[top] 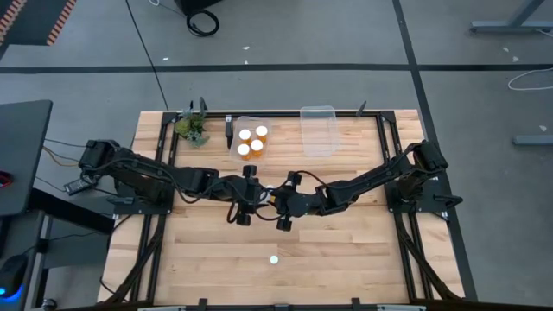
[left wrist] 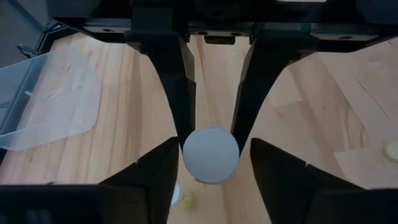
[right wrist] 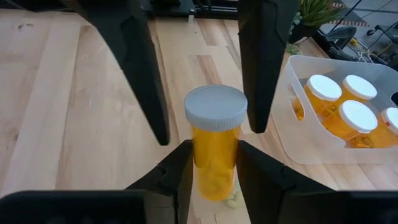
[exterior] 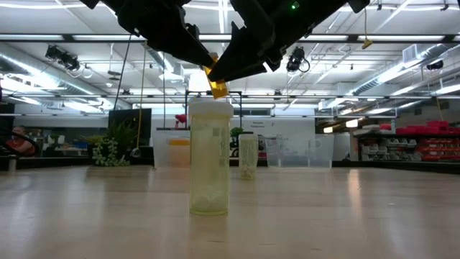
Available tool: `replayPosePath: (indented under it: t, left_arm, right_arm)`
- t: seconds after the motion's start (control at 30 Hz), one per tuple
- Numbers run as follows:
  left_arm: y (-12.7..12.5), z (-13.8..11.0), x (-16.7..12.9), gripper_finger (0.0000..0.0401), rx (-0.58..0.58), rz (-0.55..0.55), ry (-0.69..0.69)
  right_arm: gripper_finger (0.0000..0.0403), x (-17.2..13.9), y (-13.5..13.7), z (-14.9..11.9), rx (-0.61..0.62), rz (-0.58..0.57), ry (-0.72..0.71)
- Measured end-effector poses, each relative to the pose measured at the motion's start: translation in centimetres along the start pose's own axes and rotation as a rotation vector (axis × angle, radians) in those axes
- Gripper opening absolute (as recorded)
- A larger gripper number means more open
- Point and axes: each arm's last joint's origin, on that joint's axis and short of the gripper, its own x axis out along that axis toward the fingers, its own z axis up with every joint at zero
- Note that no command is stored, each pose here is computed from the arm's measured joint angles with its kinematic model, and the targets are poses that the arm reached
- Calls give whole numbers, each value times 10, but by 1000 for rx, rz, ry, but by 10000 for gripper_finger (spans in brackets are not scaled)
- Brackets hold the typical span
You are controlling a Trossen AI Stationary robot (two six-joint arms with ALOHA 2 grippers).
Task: Pick and place medicine bottles into bin by pill shape (circle, oval)
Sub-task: Put the small orange pill bottle into the right transparent bin
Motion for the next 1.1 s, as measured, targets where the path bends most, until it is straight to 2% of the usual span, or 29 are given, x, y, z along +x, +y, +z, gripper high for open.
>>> replayPosePath:
  t: [0.23, 0.5, 0.73, 0.93, 1.1]
  left_arm:
    - [0, 0, 0, 242, 3, 7, 6]
    - [7, 6, -25, 233, -3, 28, -20]
    - [11, 3, -40, 231, -40, 47, 17]
    - [8, -10, -37, 231, -79, 44, 56]
    - [4, -28, -31, 231, -116, 42, 98]
  right_arm:
    - [123, 0, 0, 0, -1, 0, 1]
    - [123, -3, -2, 0, -10, -6, 13]
    - [123, -12, -7, 6, -19, -24, 3]
    - [123, -23, -13, 12, -36, -46, -1]
    - [123, -31, -22, 15, -69, -110, 17]
